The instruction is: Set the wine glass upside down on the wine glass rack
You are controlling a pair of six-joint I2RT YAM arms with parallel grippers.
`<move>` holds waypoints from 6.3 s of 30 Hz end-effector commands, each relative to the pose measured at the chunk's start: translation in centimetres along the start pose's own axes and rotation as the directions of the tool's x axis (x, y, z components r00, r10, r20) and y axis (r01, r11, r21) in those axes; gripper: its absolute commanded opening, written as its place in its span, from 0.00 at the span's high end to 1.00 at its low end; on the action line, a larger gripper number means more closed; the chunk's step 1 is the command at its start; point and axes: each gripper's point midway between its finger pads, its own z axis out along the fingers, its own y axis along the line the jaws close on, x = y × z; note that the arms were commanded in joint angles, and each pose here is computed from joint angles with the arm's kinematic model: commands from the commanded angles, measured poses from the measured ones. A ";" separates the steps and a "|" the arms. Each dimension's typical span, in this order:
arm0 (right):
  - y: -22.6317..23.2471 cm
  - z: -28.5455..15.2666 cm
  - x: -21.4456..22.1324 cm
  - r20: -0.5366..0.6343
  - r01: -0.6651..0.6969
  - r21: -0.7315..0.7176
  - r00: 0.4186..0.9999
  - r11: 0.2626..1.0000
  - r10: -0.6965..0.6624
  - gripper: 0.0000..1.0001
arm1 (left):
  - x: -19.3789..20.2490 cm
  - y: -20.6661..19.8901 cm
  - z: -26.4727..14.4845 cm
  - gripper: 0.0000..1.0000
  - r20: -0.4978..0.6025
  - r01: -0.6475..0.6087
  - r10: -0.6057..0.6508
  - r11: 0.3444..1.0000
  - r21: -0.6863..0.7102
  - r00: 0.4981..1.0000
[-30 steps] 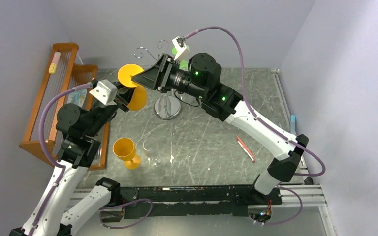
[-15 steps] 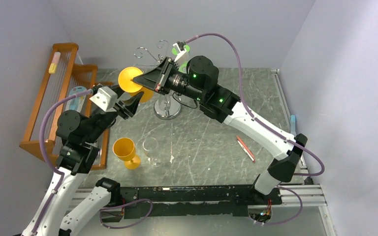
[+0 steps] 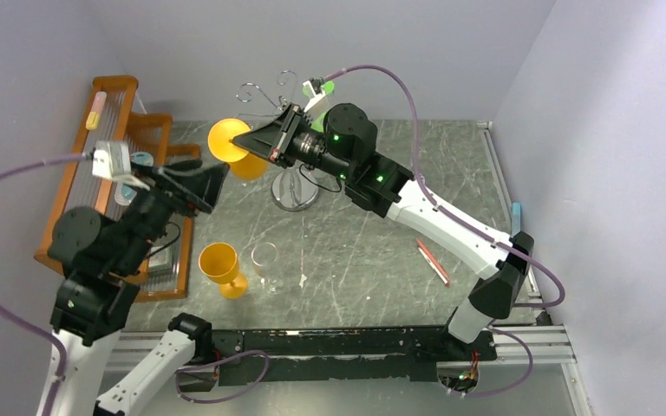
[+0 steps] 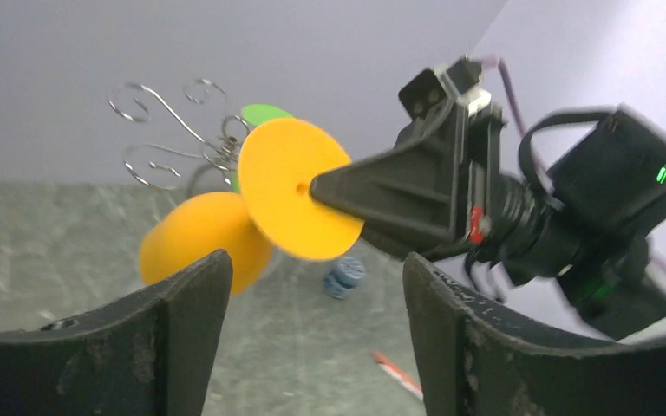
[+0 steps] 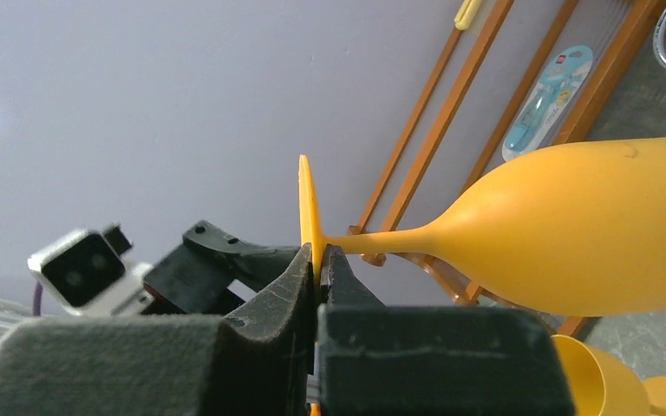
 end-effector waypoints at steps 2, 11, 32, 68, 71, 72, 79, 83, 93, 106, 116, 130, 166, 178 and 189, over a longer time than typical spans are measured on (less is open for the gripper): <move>-0.5 0.3 -0.1 0.007 0.039 -0.012 0.999 0.999 -0.038 1.00 | 5.0 0.9 2.4 0.27 -0.213 0.392 -0.441 0.889 -0.237 0.872; -0.2 -0.7 0.1 -0.003 0.063 -0.027 0.998 0.998 -0.063 1.00 | 4.7 -0.3 4.9 0.36 -0.155 0.544 -0.564 0.825 -0.153 0.811; 0.1 -2.0 0.3 -0.024 0.041 -0.054 0.999 0.998 -0.042 1.00 | 0.6 0.2 4.0 0.52 -0.015 0.501 -0.509 0.852 -0.153 0.860; -1.5 -7.7 -5.8 0.140 0.232 0.090 0.960 0.968 -0.243 0.31 | 4.4 4.9 8.6 0.95 0.000 0.496 -0.534 0.784 -0.373 0.845; -1.5 -8.7 -6.1 0.160 0.266 0.099 0.947 0.959 -0.280 0.32 | 5.5 4.7 10.0 0.95 -0.021 0.518 -0.559 0.781 -0.349 0.829; -1.5 -9.0 -6.1 0.165 0.278 0.096 0.943 0.956 -0.291 0.32 | 5.9 4.6 10.7 0.95 -0.031 0.524 -0.566 0.780 -0.342 0.824; -1.2 -10.9 -6.5 0.206 0.324 0.108 0.918 0.940 -0.340 0.32 | 6.5 5.4 13.6 0.95 -0.021 0.528 -0.570 0.775 -0.348 0.822; -0.7 -11.9 -7.2 0.244 0.344 0.119 0.899 0.931 -0.364 0.32 | 6.0 6.5 14.7 0.95 0.024 0.509 -0.541 0.774 -0.375 0.841; -0.8 -12.8 -8.0 0.280 0.355 0.156 0.879 0.922 -0.386 0.33 | 5.8 8.9 17.5 0.95 0.122 0.547 -0.545 0.746 -0.379 0.829; -0.8 -13.5 -8.5 0.302 0.360 0.179 0.866 0.916 -0.399 0.33 | 3.3 12.9 17.7 0.95 0.217 0.520 -0.474 0.747 -0.414 0.853; -1.2 -13.1 -8.4 0.294 0.356 0.188 0.869 0.915 -0.398 0.33 | 3.0 12.6 16.2 0.95 0.183 0.505 -0.474 0.757 -0.415 0.861; -2.7 -12.6 -7.5 0.226 0.365 0.228 0.882 0.903 -0.414 0.36 | 7.4 11.4 14.5 0.95 0.072 0.576 -0.602 0.712 -0.402 0.795; -8.3 -10.8 9.6 -0.416 0.842 -0.034 0.478 0.538 -0.774 0.28 | 7.4 13.9 3.1 0.03 -0.037 0.214 -0.301 0.754 -0.621 0.953; -14.3 -9.4 21.6 -0.686 0.833 -0.201 0.256 0.516 -0.681 0.44 | 1.5 12.4 0.0 0.03 -0.069 0.011 -0.068 0.788 -0.615 0.995; -19.0 -7.6 21.7 -0.793 0.888 -0.014 0.269 0.459 -0.546 0.51 | 1.3 12.0 0.0 0.03 -0.056 0.023 -0.071 0.802 -0.597 0.996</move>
